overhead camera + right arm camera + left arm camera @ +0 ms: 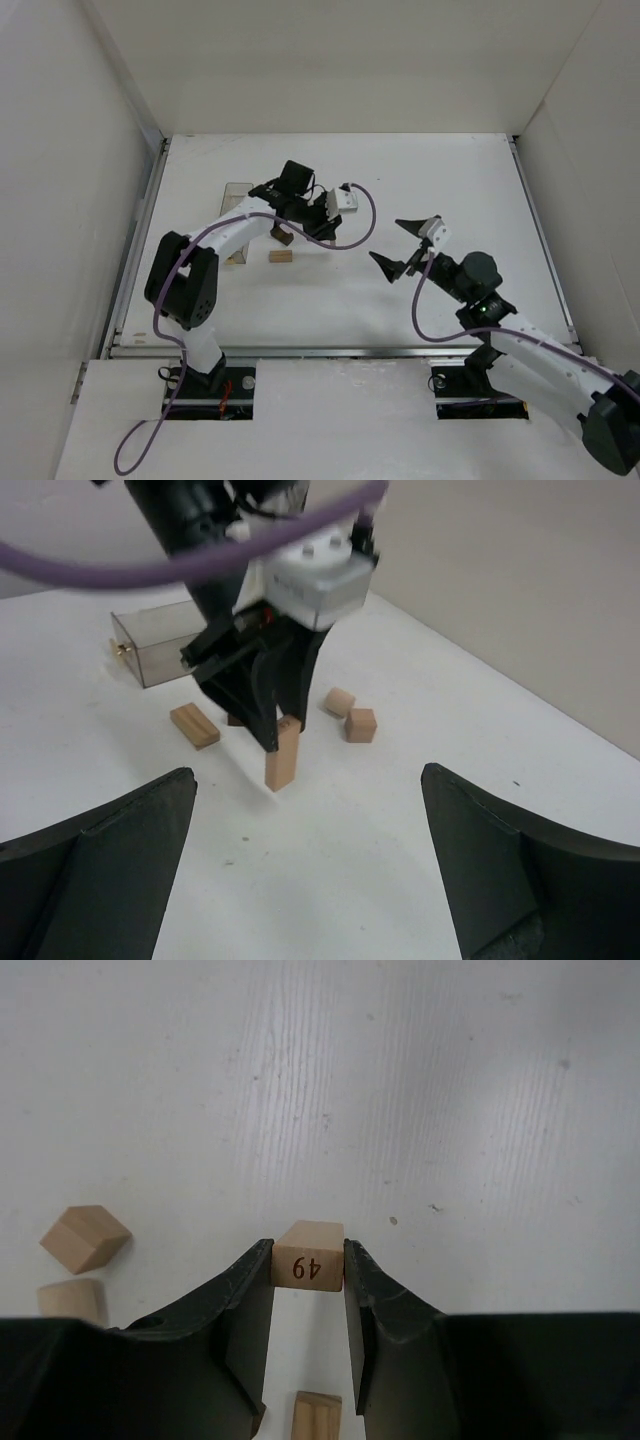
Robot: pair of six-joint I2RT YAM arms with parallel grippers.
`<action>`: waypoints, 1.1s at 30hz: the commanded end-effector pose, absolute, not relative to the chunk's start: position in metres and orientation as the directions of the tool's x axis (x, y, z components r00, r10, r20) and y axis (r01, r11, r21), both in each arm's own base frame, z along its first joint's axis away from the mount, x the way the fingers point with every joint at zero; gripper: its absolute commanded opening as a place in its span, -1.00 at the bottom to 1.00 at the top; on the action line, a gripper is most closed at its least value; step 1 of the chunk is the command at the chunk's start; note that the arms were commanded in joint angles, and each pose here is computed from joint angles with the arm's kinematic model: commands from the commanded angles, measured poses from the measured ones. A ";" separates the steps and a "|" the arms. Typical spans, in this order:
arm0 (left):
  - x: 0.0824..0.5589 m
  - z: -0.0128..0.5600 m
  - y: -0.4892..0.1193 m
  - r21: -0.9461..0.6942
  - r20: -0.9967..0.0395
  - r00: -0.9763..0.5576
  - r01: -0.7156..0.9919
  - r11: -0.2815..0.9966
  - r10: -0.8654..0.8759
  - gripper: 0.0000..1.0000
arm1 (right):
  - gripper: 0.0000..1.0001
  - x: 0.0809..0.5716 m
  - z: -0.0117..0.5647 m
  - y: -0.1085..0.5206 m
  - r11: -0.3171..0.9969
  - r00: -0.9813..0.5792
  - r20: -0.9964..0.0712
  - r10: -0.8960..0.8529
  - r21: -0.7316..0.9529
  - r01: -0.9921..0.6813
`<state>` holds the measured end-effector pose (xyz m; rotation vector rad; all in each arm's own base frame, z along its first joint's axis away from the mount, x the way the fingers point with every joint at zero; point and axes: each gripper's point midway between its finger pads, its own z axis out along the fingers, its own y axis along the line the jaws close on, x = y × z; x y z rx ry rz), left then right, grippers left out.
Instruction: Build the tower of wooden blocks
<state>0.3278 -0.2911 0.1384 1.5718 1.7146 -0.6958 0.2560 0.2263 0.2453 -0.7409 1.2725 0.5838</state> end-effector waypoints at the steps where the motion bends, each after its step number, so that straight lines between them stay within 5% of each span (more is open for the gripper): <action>1: 0.338 0.134 -0.297 0.115 -0.761 0.001 0.984 0.134 0.648 -1.00 | 1.00 0.253 0.253 0.207 0.715 0.202 -0.979 0.008 -0.136 -0.686; 28: 0.317 0.081 -0.303 0.072 -0.757 0.093 0.996 -0.059 0.646 -1.00 | 1.00 0.237 0.251 0.174 0.784 0.214 -0.977 0.014 -0.122 -0.609; 33: 0.316 0.081 -0.303 0.053 -0.759 0.069 0.998 -0.043 0.648 -0.79 | 1.00 0.239 0.252 0.171 0.795 0.212 -0.977 0.001 -0.127 -0.594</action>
